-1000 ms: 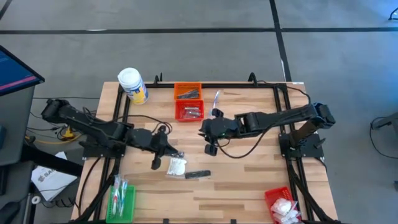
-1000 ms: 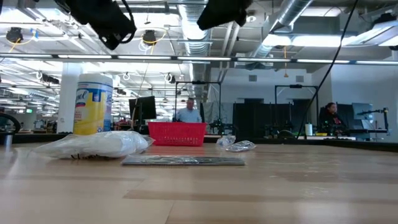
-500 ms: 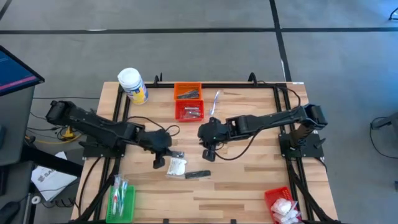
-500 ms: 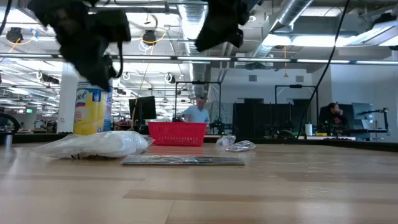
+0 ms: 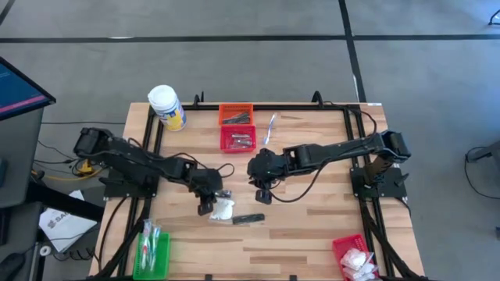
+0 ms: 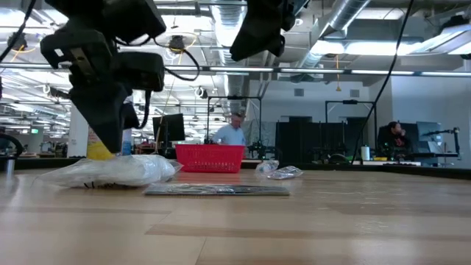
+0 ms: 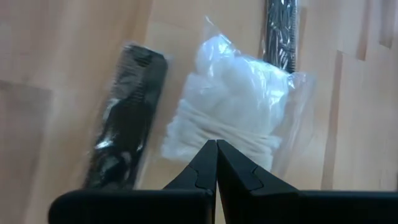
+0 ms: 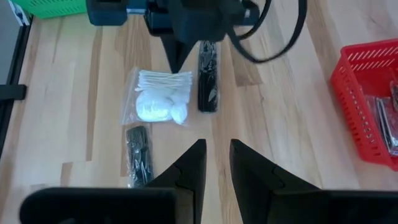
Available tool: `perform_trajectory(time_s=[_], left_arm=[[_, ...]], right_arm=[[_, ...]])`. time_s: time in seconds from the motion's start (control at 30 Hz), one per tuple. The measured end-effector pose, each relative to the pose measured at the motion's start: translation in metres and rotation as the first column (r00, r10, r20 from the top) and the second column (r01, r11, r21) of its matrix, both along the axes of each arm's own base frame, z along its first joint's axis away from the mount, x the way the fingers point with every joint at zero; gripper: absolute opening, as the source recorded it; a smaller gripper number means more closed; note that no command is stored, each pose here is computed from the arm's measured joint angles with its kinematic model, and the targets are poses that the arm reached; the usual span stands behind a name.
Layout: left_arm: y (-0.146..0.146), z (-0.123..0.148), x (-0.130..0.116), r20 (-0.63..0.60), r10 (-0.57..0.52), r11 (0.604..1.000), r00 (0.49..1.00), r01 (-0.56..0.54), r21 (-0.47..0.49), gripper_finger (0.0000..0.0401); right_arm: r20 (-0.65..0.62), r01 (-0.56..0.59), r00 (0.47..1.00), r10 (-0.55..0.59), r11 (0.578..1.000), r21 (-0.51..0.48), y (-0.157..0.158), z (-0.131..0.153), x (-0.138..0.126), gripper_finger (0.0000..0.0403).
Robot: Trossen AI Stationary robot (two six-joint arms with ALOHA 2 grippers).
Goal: Pick & Place Travel size toiletries
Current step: Put the comb into the orange basket
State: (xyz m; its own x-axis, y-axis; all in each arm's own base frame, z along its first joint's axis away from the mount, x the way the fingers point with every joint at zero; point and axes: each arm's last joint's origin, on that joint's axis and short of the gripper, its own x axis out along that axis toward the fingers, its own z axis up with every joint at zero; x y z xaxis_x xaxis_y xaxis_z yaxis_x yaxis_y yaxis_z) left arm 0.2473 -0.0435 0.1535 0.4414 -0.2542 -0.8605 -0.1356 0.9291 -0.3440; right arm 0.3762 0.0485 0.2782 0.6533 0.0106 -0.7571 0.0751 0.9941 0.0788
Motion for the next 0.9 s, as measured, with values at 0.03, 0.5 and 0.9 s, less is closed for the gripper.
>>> perform_trajectory(time_s=[0.03, 0.5, 0.9], left_arm=[[0.0, -0.002, 0.002, 0.001, -0.005, 1.0, 1.0, 0.005, -0.013, 0.0], [-0.015, -0.013, 0.031, 0.023, -0.219, 0.967, 0.975, 0.22, -0.126, 0.0], [-0.002, 0.03, -0.018, 0.096, 0.026, 0.991, 0.995, -0.038, 0.13, 0.0]], right_arm=[[0.0, 0.0, 1.0, 0.0, 1.0, 0.0, 0.0, 0.0, 0.0, 0.0065], [-0.002, -0.001, 1.0, 0.001, 1.0, 0.0, 0.0, 0.0, 0.0, 0.0065], [-0.013, -0.001, 1.0, 0.001, 1.0, -0.002, 0.0, -0.001, -0.001, 0.0065]])
